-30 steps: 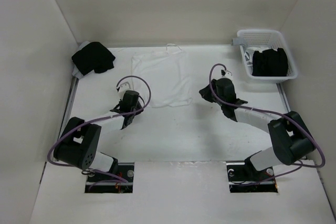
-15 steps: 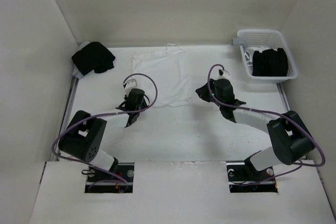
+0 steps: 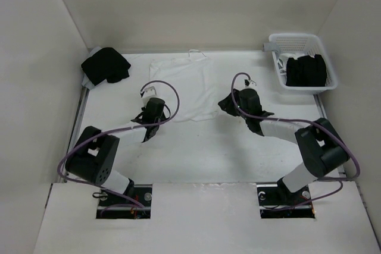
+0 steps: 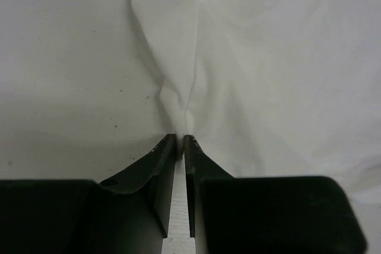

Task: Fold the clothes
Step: Flatten the tank top out

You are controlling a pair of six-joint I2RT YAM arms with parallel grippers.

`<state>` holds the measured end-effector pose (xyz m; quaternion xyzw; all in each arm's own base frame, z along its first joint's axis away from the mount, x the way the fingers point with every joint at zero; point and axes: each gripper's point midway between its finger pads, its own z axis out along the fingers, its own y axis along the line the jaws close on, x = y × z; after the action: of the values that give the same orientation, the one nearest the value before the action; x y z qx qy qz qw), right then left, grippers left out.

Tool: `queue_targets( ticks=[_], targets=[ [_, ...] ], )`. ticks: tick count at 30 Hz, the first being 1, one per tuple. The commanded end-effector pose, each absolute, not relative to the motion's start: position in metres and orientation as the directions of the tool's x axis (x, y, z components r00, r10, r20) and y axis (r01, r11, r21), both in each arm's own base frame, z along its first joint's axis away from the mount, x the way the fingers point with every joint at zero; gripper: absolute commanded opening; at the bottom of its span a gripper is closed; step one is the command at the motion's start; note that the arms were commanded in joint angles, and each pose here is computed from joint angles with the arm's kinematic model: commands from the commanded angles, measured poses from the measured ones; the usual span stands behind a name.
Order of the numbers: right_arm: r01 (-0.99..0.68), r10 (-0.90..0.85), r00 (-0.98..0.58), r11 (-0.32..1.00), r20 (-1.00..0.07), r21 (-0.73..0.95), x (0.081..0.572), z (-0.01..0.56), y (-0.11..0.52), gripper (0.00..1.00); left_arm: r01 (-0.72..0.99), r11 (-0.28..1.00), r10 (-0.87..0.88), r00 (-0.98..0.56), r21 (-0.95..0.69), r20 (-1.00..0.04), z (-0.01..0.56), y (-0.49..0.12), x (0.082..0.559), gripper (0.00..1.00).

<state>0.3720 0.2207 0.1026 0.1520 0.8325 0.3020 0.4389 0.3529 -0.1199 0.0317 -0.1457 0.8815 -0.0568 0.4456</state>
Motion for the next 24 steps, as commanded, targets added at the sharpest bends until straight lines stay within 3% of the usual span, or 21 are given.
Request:
queue_targets(
  ticks=[1, 7, 12, 15, 19, 24],
  targets=[
    [0.013, 0.546, -0.535, 0.768, -0.645, 0.640, 0.403, 0.109, 0.217, 0.40, -0.171, 0.930, -0.367, -0.474, -0.325, -0.801, 0.086, -0.130, 0.357, 0.10],
    [0.068, 0.504, -0.641, 0.789, -0.579, 0.611, 0.424, 0.063, 0.234, 0.45, -0.141, 0.855, -0.506, -0.432, -0.499, -0.746, 0.128, -0.120, 0.332, 0.10],
    [0.086, 0.513, -0.672, 0.770, -0.533, 0.632, 0.422, 0.052, 0.244, 0.38, -0.203, 0.793, -0.595, -0.462, -0.575, -0.658, 0.109, -0.100, 0.328, 0.10],
    [0.094, 0.510, -0.679, 0.774, -0.528, 0.626, 0.406, 0.050, 0.245, 0.38, -0.232, 0.761, -0.634, -0.466, -0.606, -0.618, 0.098, -0.093, 0.329, 0.10],
    [0.109, 0.522, -0.656, 0.780, -0.545, 0.616, 0.390, 0.051, 0.235, 0.41, -0.192, 0.789, -0.592, -0.489, -0.583, -0.640, 0.094, -0.105, 0.330, 0.12],
    [0.096, 0.519, -0.643, 0.784, -0.563, 0.613, 0.384, 0.056, 0.231, 0.41, -0.175, 0.888, -0.451, -0.518, -0.426, -0.727, 0.076, -0.115, 0.331, 0.27]
  ],
)
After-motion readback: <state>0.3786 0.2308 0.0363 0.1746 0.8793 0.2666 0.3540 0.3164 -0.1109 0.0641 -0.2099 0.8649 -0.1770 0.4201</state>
